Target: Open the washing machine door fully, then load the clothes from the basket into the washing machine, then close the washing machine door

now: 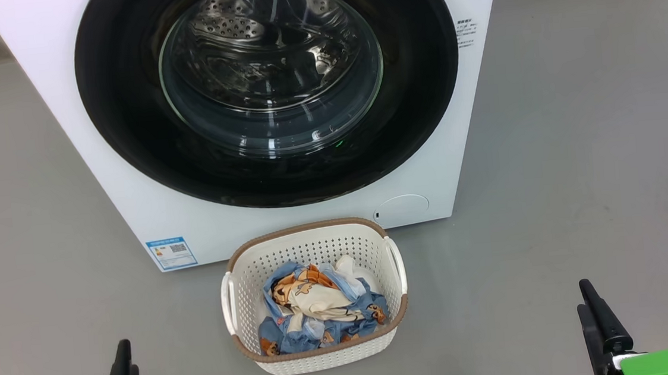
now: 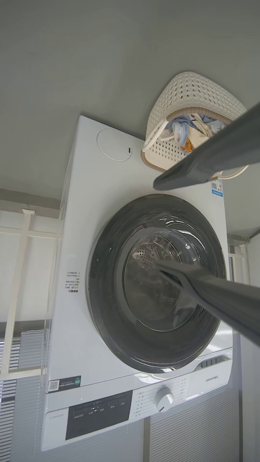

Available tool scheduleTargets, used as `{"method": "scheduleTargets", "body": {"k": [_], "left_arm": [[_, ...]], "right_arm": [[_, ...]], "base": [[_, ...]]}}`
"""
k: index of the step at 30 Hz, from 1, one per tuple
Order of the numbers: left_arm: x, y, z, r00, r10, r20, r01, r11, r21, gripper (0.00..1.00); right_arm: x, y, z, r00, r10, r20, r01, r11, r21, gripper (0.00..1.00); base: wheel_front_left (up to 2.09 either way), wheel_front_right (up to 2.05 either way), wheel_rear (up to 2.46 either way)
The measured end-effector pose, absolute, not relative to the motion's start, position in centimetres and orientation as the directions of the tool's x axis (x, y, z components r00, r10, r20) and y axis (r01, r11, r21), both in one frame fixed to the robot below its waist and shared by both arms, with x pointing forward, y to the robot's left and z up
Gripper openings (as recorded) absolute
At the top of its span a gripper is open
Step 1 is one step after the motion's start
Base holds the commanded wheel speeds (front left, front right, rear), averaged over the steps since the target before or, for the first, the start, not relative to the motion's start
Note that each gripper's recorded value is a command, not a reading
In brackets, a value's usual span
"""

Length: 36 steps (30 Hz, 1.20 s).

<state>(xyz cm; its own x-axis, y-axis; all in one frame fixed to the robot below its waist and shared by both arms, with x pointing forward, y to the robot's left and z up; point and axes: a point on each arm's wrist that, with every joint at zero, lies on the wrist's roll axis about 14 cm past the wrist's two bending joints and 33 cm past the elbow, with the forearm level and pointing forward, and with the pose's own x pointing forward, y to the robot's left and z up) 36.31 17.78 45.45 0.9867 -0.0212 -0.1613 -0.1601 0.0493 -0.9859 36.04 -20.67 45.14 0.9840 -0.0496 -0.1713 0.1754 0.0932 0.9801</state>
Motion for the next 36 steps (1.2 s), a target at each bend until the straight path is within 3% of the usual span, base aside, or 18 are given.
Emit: {"method": "scheduleTargets", "body": {"k": [36], "left_arm": [[36.8, 18.0, 46.7, 0.993, -0.024, -0.119, -0.088, 0.526, -0.846, 1.00]], "right_arm": [[37.1, -20.8, 47.1, 0.993, -0.047, -0.108, 0.115, 0.579, 0.807, 1.00]], "base": [[0.00, 0.00, 0.00]]}}
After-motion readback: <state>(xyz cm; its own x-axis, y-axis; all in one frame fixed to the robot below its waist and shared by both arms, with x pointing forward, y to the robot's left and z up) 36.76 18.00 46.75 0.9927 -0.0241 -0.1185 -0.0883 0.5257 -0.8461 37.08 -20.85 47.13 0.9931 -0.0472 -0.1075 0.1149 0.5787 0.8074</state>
